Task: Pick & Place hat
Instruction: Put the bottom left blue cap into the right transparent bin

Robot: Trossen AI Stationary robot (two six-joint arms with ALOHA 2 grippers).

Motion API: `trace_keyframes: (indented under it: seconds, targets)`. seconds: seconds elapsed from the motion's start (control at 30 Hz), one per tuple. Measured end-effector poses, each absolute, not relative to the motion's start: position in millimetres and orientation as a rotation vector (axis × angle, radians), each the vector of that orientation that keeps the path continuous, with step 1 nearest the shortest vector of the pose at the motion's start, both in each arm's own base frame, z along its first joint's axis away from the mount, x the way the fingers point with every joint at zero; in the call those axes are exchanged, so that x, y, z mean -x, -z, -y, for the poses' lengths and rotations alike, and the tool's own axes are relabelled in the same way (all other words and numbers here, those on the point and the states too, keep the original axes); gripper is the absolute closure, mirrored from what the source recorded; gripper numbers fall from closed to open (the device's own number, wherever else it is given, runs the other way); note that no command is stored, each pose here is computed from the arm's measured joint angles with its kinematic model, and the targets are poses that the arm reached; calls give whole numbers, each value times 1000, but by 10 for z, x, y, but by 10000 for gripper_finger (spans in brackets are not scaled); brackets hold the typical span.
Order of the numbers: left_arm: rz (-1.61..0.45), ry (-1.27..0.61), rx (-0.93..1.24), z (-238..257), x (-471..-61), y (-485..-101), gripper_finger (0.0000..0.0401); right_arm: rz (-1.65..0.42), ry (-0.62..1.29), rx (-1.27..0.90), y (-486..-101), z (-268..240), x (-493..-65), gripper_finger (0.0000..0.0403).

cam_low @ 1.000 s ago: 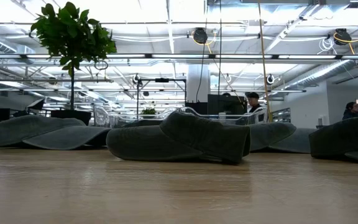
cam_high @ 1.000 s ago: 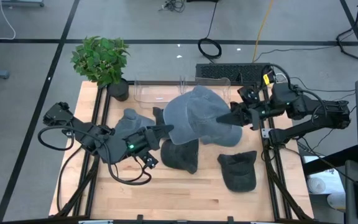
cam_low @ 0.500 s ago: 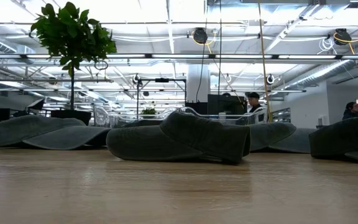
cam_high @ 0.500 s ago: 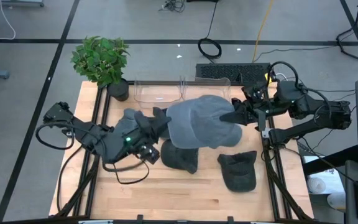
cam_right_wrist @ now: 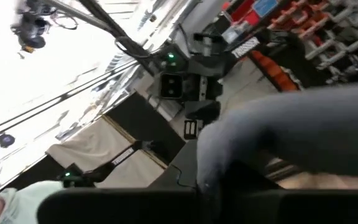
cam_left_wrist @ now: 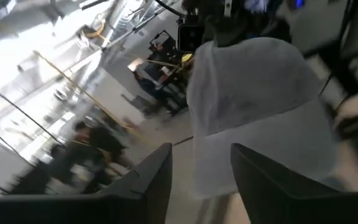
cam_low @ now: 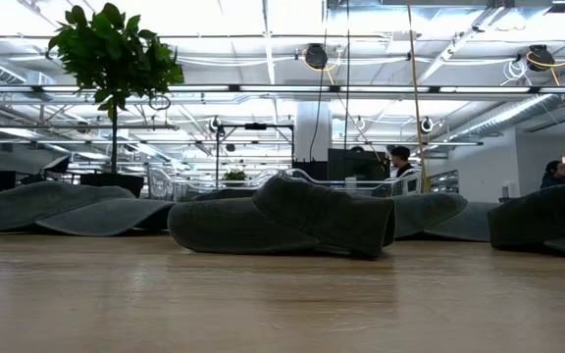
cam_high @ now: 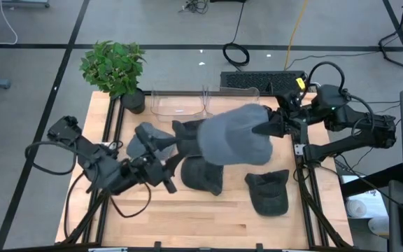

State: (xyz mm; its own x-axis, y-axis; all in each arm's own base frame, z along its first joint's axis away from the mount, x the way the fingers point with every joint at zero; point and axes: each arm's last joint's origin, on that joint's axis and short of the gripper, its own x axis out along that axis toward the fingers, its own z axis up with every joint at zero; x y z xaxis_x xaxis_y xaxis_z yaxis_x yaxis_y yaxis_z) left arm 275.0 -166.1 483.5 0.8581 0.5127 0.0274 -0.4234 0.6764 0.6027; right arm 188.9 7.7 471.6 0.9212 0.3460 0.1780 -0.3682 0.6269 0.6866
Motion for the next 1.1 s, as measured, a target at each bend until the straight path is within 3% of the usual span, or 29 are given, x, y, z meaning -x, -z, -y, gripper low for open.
trace_keyframes:
  seconds: [0.27, 0.5, 0.73, 1.1]
  targets:
    - [-40, -523, -194, 1775, -2670, -4805, 174, 37, -390, -771, -4721, 6, -1851, 402]
    - [49, -445, 214, 1773, -2667, -4795, 170, -23, -339, -776, -4651, 147, -1849, 402]
    - [32, -342, 247, 1713, -2746, -4778, 184, -61, -236, -752, -4560, 480, -1853, 402]
    - [30, -356, 247, 1664, -2777, -4774, 176, -121, -127, -766, -4366, 1121, -1871, 402]
